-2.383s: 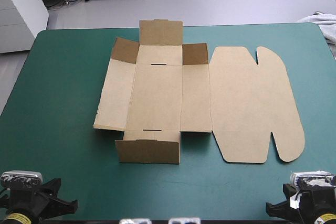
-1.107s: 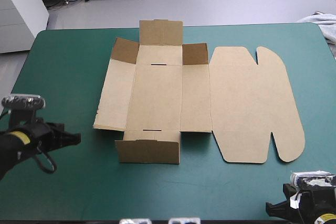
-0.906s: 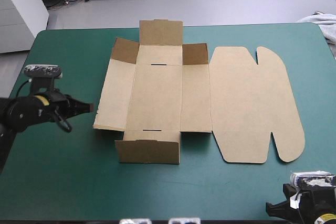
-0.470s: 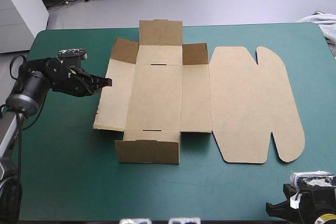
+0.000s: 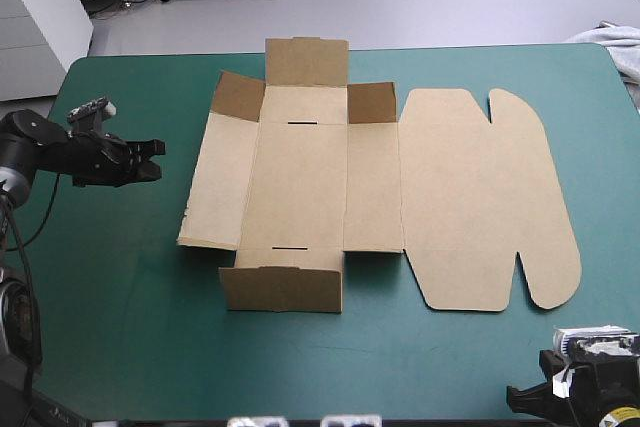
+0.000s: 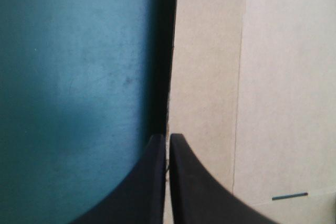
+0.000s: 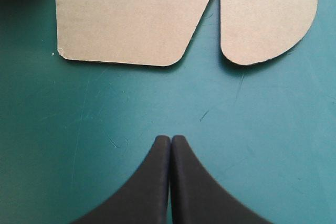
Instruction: Fold the box
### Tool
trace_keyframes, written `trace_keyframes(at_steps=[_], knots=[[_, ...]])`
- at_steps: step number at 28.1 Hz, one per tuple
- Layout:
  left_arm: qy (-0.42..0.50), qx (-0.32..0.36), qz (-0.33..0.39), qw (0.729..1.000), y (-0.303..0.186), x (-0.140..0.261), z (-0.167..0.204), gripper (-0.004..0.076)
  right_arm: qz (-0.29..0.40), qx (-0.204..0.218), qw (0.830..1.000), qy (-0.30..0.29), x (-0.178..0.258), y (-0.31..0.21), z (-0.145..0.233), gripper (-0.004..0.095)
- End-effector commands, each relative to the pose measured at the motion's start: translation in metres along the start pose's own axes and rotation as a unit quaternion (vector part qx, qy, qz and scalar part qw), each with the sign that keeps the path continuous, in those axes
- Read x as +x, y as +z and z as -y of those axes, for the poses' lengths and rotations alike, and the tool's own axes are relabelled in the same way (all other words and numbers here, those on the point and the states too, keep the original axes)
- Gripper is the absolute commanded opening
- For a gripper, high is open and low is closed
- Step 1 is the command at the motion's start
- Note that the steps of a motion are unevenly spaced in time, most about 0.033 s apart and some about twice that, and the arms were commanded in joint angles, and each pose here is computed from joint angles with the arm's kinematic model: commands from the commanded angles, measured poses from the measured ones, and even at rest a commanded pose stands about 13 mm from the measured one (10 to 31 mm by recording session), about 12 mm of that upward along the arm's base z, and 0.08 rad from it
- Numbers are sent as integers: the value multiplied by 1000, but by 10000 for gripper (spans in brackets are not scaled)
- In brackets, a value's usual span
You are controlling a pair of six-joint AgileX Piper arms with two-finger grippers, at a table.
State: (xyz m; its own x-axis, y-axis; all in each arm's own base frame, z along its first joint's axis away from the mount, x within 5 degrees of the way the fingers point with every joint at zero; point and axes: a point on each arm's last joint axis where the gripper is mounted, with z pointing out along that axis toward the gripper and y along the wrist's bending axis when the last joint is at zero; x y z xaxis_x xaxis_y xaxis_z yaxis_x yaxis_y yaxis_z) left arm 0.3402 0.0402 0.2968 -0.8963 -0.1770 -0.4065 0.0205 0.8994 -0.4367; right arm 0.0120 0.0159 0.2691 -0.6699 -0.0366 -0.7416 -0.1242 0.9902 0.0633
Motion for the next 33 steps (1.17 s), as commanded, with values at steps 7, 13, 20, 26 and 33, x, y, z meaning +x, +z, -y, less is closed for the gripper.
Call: trace_keyframes(at_steps=[7, 13, 20, 26, 33], knots=[[15, 18, 28, 999, -6, -10, 3, 6, 28, 1, 1000, -4, -9, -4, 0, -19], [25, 28, 10, 999, 2, -9, 1, 88, 28, 1, 1000, -3, -9, -4, 0, -19], [21, 79, -22, 996, 19, -7, -1, 429, 28, 1, 1000, -3, -9, -4, 0, -19], [2, 98, -36, 994, 32, -8, -5, 455, 28, 1, 1000, -3, -9, -4, 0, -19], [-10, 117, -74, 990, 62, -5, 0, 455, 28, 1, 1000, -3, -9, -4, 0, -17]])
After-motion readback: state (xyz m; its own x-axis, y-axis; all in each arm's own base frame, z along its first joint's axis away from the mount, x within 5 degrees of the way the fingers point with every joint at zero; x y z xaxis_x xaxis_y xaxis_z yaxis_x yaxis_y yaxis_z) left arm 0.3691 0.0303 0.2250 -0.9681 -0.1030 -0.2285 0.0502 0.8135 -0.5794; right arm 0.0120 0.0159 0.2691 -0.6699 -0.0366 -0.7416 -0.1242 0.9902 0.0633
